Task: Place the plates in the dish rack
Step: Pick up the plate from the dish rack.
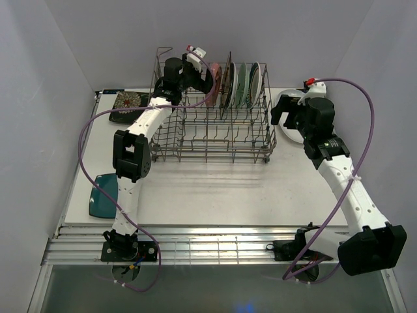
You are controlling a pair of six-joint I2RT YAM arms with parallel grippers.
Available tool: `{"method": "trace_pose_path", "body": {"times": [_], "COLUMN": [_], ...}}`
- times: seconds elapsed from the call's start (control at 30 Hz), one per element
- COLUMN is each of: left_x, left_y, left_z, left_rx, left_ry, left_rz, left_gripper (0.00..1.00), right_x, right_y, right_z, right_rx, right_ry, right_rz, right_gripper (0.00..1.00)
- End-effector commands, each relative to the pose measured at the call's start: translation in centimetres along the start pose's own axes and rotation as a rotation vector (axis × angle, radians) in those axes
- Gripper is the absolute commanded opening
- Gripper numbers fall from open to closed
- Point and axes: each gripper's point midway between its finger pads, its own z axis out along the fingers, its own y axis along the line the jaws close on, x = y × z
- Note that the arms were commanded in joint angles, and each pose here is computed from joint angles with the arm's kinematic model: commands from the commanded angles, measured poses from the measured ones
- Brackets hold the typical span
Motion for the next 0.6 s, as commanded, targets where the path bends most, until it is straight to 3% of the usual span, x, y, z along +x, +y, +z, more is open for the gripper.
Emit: {"method": "trace_pose_path", "body": {"times": [0.0, 0.57], "left_x": [-6.1, -3.1], "left_y": [0.1, -0.2], "left_z": [-2.1, -0.7], "left_rx": [-0.009, 0.020], "left_ry": [-0.089, -0.024], "left_rz": [0.030, -0.013], "left_gripper": [0.98, 0.98], "right_x": [-0.9, 1.6], "right_y": [0.8, 1.2], "right_z": [-0.5, -0.5], "right_rx": [-0.047, -0.080], "right_ry": [-0.052, -0.014], "right_rz": [0.011, 0.027], "right_gripper": [0.97, 0.97]}}
